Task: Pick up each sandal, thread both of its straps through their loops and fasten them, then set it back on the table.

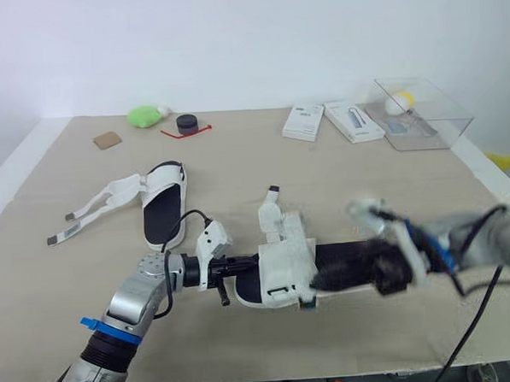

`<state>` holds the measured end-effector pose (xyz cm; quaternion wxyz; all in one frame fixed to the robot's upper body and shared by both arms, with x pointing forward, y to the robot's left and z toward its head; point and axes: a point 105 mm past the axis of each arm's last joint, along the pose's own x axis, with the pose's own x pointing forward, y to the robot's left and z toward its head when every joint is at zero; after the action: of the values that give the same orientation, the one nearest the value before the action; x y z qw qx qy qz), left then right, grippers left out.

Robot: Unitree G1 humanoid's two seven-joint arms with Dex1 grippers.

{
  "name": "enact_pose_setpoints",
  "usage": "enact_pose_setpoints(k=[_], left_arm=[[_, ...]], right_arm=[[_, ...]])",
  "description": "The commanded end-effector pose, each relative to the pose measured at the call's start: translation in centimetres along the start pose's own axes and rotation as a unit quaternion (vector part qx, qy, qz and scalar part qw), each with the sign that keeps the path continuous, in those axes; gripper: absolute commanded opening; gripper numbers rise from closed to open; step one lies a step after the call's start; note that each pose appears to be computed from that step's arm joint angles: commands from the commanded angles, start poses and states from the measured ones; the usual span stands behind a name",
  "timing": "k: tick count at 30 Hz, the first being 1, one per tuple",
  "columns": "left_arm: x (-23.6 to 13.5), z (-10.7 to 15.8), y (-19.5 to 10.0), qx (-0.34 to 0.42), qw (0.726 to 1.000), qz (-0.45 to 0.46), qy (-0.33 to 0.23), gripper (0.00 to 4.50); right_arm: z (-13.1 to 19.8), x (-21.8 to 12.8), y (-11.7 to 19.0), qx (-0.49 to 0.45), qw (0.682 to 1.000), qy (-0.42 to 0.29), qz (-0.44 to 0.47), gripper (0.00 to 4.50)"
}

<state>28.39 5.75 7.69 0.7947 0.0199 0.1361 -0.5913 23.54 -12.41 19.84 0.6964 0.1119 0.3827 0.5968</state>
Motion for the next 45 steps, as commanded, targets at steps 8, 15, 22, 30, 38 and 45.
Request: enact_pose_setpoints(k=[8,15,22,30,38,45], left_arm=[[0.2,-1.5,0.4,-0.016,1.000,0.012,0.022,0.00],[0.1,-1.6,0.3,-0.018,0.999,0.017,0.019,0.00],[0.2,-1.6,0.1,-0.020,0.999,0.021,0.016,0.00],[0.3,-1.6,0.1,-0.021,0.999,0.022,0.014,0.00],[0.4,-1.6,0.1,-0.022,0.999,0.023,0.013,0.00],[0.4,-1.7,0.1,-0.023,0.999,0.023,0.013,0.00]], right_arm=[[0.3,0.8,-2.5,0.074,0.993,0.061,-0.070,0.03],[-0.4,1.4,-2.8,0.079,0.990,0.085,-0.079,0.03],[-0.4,1.8,-3.2,0.076,0.989,0.090,-0.088,0.03],[1.8,1.6,-3.2,0.078,0.992,0.058,-0.081,0.03],[-1.0,1.7,-3.1,0.078,0.988,0.102,-0.086,0.03],[-1.2,1.6,-2.8,0.080,0.988,0.107,-0.080,0.03]])
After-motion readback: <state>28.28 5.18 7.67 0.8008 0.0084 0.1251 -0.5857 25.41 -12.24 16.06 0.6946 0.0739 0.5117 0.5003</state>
